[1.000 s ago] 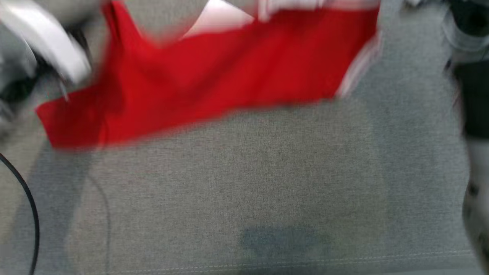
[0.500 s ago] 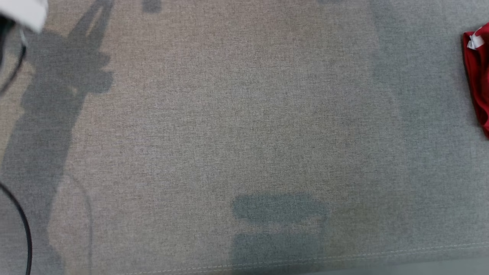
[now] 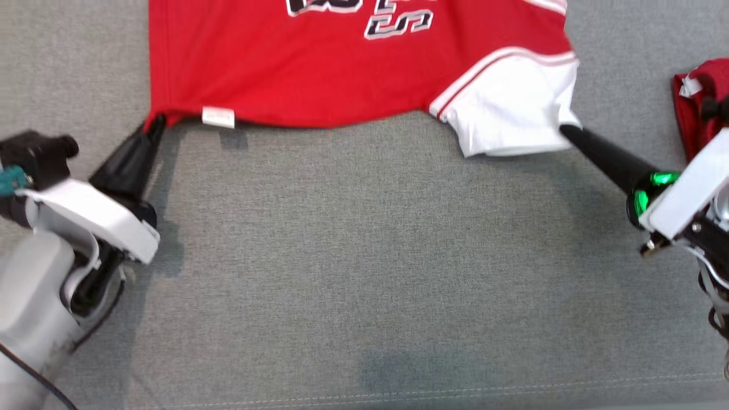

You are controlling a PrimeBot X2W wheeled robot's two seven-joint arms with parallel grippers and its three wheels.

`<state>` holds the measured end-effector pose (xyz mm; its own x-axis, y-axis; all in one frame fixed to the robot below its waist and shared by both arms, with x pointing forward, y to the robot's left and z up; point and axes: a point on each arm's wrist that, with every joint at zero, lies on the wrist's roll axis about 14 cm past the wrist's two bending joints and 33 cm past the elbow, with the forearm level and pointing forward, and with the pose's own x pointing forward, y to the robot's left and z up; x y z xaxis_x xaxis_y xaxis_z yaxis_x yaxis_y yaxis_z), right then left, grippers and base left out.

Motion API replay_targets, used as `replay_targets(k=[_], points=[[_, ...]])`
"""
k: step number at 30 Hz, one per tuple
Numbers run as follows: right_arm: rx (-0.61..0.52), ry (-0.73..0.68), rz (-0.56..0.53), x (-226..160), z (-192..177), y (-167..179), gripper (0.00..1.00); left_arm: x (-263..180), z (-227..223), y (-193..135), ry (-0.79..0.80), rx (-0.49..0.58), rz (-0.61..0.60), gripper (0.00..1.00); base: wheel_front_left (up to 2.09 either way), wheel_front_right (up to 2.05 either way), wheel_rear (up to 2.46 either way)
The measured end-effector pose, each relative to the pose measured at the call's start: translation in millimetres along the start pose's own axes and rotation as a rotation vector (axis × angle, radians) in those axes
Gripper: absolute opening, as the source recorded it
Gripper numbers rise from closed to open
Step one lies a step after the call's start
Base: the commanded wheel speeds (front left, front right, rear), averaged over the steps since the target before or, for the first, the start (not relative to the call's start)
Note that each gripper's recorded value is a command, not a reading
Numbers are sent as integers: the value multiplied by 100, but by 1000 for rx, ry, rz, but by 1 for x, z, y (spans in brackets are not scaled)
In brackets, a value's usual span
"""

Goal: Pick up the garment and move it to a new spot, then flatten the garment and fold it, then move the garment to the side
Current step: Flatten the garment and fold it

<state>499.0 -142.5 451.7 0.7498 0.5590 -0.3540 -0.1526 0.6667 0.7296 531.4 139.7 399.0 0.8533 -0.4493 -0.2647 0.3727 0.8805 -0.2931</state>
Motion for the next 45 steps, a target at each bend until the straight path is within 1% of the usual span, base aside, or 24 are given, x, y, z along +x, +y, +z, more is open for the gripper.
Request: replay_targets(k=[5, 8, 11, 15, 20, 26, 33, 45], points=[[13, 28, 17, -23, -14, 10, 0, -28, -10, -6, 14, 13, 20, 0, 0, 0, 0], [11, 41, 6, -38, -21, 12, 0, -45, -18, -12, 33, 36, 18, 0, 0, 0, 0], [5, 21, -8, -53, -21, 13, 0, -62, -28, -18, 56, 49, 18, 0, 0, 0, 0], [-1, 6, -3, -69, -26, 21, 0, -80, -29, -24, 49, 61, 27, 0, 0, 0, 0], [-34, -6, -19, -85, -33, 26, 0, -106, -42, -31, 70, 64, 33, 0, 0, 0, 0], [-31, 11, -19, -97, -53, 32, 0, -130, -51, -29, 83, 90, 66, 0, 0, 0, 0], [-41, 79, -45, -110, -78, 29, 0, -155, -67, -18, 128, 144, 117, 0, 0, 0, 0], [22, 261, -37, -124, -127, 31, 0, -162, -75, -10, 156, 204, 148, 0, 0, 0, 0]])
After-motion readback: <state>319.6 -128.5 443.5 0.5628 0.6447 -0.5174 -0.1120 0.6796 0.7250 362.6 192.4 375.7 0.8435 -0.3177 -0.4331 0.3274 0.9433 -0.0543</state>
